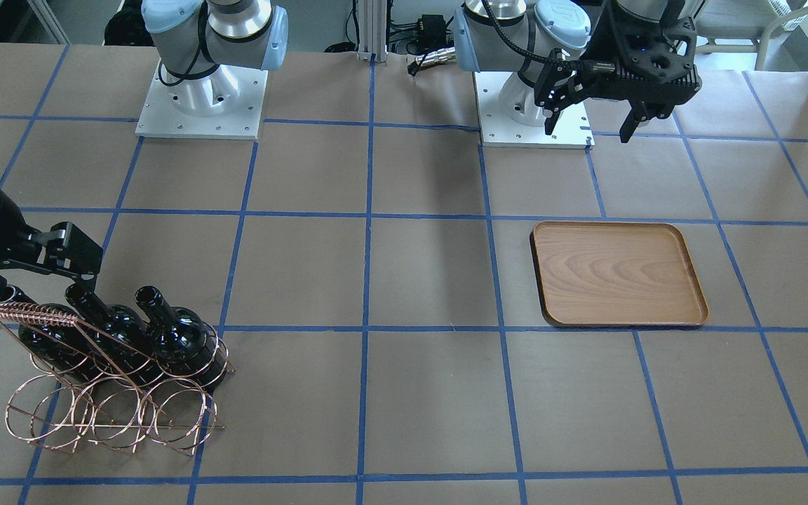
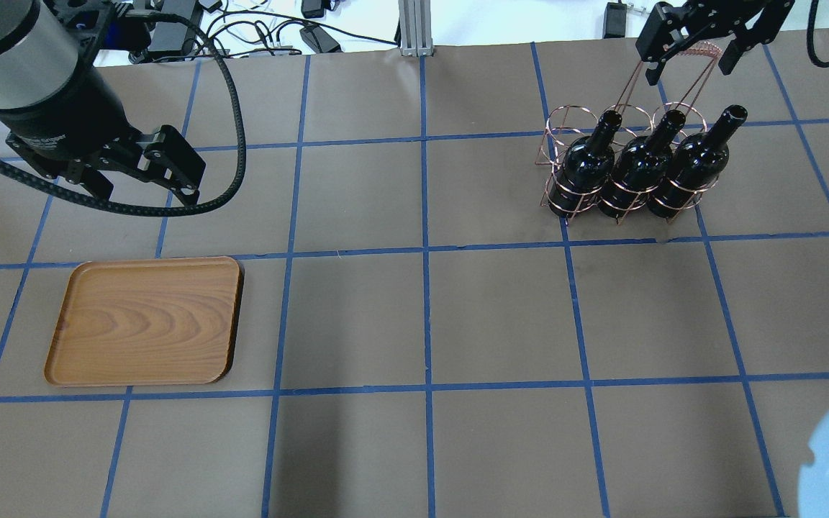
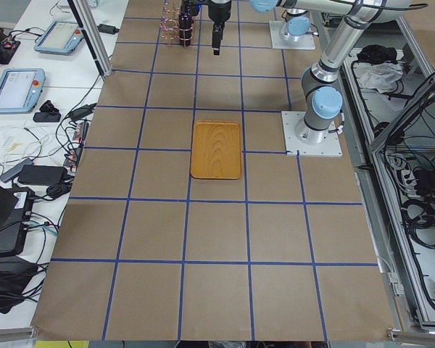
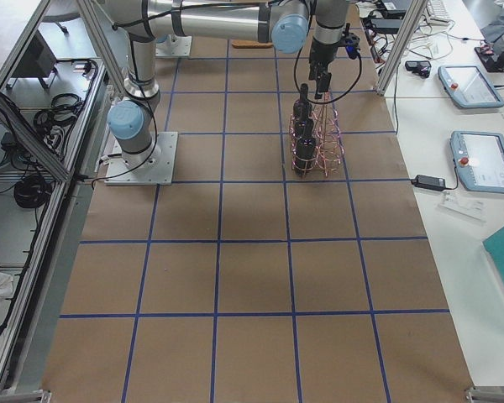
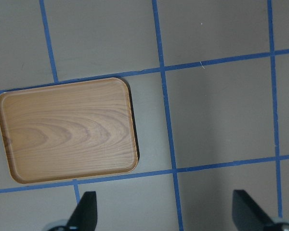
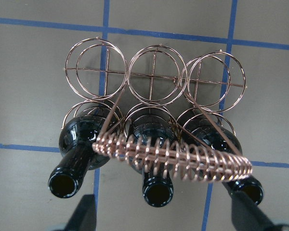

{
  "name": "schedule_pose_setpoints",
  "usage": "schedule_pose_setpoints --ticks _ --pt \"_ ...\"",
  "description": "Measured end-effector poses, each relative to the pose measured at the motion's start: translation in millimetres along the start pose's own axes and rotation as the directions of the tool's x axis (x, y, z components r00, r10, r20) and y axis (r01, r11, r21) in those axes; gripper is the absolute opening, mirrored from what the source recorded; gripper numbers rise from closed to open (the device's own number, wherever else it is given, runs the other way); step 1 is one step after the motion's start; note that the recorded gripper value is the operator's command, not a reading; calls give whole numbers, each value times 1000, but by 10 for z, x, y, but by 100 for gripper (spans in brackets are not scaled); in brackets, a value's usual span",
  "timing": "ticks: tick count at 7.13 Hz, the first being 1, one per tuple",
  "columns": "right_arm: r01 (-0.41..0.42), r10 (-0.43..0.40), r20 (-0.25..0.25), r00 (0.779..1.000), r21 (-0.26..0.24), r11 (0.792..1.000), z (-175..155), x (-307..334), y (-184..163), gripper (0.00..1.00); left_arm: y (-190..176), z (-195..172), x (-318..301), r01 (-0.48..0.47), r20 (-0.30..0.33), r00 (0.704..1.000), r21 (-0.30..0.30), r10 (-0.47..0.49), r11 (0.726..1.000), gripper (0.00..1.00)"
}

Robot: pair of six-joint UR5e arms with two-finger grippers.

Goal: Take wine from basket and place on tray
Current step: 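Lower the right gripper over the bottle nearest the left arm in the rack, then grasp the dark wine bottle's neck with the right gripper and lift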

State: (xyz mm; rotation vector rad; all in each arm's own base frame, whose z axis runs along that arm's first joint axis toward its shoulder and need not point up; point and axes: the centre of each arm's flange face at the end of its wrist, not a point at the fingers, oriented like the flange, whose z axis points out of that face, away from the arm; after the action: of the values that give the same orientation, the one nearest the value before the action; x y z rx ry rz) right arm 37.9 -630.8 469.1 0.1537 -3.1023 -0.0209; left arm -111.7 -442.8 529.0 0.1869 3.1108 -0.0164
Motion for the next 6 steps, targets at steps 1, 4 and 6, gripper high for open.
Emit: schedule_pose_setpoints --ticks 1,4,6 --pt "1 -1 4 1000 -14 1000 93 27 -23 92 3 1 -5 1 3 1000 -1 -1 1000 100" --pt "5 -4 17 1000 -75 997 450 25 -4 83 5 13 -15 -1 6 1000 -4 1 1000 100" --pt "13 -11 20 1000 -93 996 578 25 -14 60 1 22 -22 -1 7 1000 -4 1 1000 100"
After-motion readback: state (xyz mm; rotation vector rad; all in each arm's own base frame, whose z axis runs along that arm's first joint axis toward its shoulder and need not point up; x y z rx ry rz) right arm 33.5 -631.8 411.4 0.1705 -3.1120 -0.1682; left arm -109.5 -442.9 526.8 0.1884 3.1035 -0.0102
